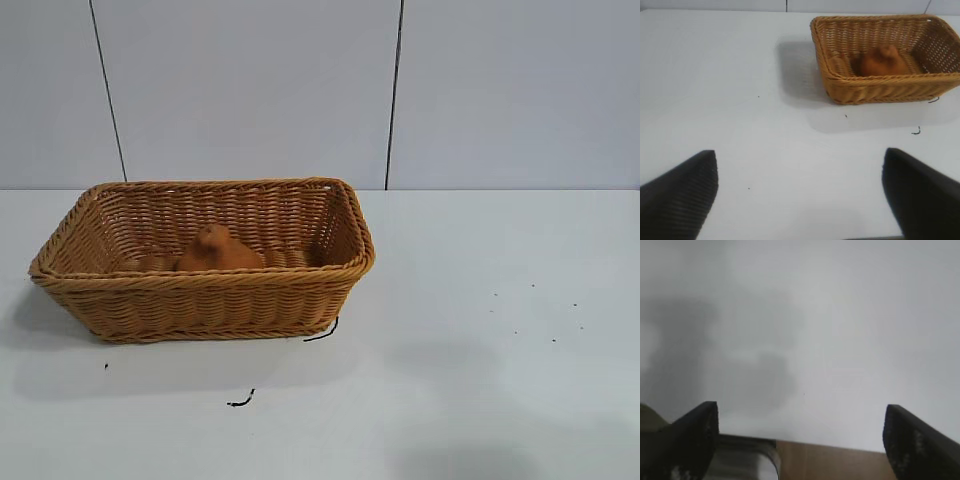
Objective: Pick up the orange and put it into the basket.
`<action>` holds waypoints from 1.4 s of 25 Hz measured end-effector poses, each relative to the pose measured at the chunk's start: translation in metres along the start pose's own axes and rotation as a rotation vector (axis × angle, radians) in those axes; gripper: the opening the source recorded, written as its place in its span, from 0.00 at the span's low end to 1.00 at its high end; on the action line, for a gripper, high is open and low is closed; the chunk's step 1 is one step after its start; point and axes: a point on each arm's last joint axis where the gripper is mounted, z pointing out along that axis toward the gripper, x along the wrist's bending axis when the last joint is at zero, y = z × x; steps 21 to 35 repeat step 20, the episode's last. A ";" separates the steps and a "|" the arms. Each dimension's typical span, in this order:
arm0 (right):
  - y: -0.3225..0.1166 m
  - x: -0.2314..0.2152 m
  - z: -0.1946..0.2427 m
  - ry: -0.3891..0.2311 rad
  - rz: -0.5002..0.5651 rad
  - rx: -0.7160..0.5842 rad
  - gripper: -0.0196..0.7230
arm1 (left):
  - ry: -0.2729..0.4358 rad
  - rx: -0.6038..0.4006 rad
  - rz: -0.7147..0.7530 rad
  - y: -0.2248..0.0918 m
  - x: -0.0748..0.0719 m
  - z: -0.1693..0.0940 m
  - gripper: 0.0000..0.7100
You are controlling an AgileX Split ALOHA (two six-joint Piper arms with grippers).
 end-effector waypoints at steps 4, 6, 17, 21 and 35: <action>-0.014 -0.001 -0.023 0.009 -0.007 -0.173 0.88 | 0.000 0.000 0.000 0.000 0.000 0.000 0.90; -0.022 -0.001 -0.033 0.013 -0.008 -0.255 0.88 | 0.000 0.001 0.000 0.000 0.000 0.000 0.90; -0.052 -0.002 -0.059 0.026 -0.010 -0.506 0.88 | 0.000 0.001 0.000 0.000 0.000 0.000 0.90; -0.052 -0.002 -0.059 0.026 -0.011 -0.505 0.88 | 0.000 0.001 0.000 0.000 0.000 0.000 0.90; -0.052 -0.002 -0.059 0.026 -0.011 -0.505 0.88 | 0.000 0.001 0.000 0.000 0.000 0.000 0.90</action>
